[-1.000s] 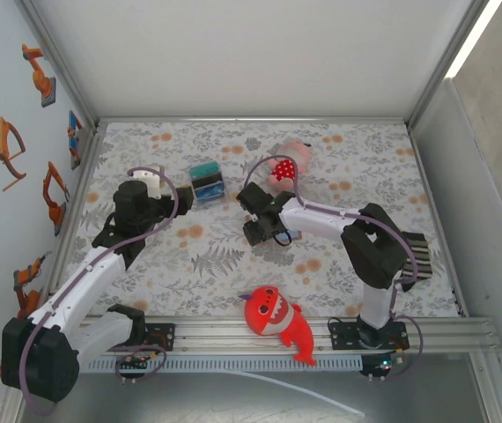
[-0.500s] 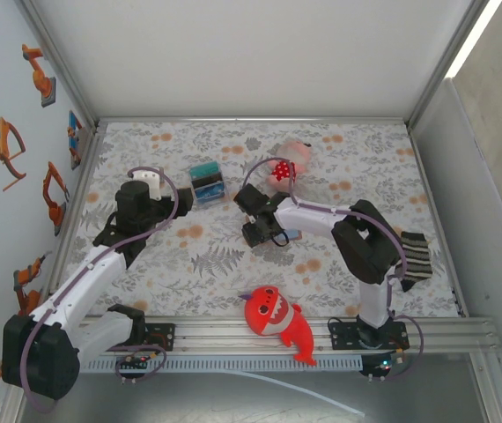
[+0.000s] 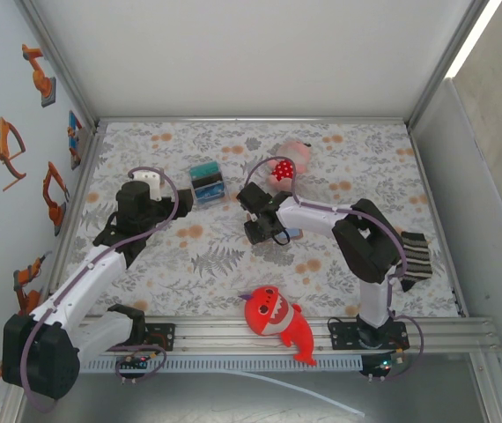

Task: Take the credit cards out of the card holder

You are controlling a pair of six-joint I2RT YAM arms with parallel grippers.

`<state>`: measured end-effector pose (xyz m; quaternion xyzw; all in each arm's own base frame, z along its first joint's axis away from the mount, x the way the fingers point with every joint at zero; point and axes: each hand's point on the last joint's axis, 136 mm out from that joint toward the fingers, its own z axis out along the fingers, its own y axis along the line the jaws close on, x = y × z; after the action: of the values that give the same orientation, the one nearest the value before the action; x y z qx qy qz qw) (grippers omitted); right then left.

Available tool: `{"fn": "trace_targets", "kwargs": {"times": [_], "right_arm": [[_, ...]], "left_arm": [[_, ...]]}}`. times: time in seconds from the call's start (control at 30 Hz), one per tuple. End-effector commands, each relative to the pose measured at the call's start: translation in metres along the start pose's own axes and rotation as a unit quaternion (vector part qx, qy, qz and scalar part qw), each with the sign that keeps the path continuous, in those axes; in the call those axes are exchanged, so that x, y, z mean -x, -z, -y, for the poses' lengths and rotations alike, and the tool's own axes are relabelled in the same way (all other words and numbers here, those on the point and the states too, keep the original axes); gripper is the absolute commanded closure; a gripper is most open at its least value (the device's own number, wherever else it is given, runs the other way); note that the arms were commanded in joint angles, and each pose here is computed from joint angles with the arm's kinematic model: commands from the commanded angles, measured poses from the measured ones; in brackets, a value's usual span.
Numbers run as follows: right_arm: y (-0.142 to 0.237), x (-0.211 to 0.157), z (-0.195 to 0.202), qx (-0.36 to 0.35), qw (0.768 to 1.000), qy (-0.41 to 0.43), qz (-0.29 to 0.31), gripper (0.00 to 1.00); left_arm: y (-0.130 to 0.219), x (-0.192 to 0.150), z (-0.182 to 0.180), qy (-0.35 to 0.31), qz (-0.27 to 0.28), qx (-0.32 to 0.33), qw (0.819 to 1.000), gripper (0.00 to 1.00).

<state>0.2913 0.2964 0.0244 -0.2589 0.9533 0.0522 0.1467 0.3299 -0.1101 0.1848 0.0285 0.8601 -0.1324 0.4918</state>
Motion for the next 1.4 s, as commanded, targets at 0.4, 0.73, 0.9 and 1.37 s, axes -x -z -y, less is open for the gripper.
{"fn": "trace_targets", "kwargs": {"times": [0.4,0.73,0.9,1.37], "right_arm": [[0.002,-0.005,-0.016,0.055,0.998,0.000,0.000,0.85],[0.028,-0.001,-0.021,0.078,0.996,-0.001,0.030,0.85],[0.031,0.001,-0.013,0.059,0.998,-0.012,0.037,0.83],[0.040,0.002,0.009,0.001,0.998,-0.035,0.048,0.72]], "left_arm": [[0.014,0.014,0.010,0.002,0.021,-0.020,1.000,0.03],[0.026,0.026,0.029,-0.022,0.040,-0.031,0.998,0.03],[0.026,0.031,0.037,-0.028,0.043,-0.039,0.998,0.03],[0.028,0.036,0.046,-0.043,0.049,-0.036,0.997,0.03]]}}
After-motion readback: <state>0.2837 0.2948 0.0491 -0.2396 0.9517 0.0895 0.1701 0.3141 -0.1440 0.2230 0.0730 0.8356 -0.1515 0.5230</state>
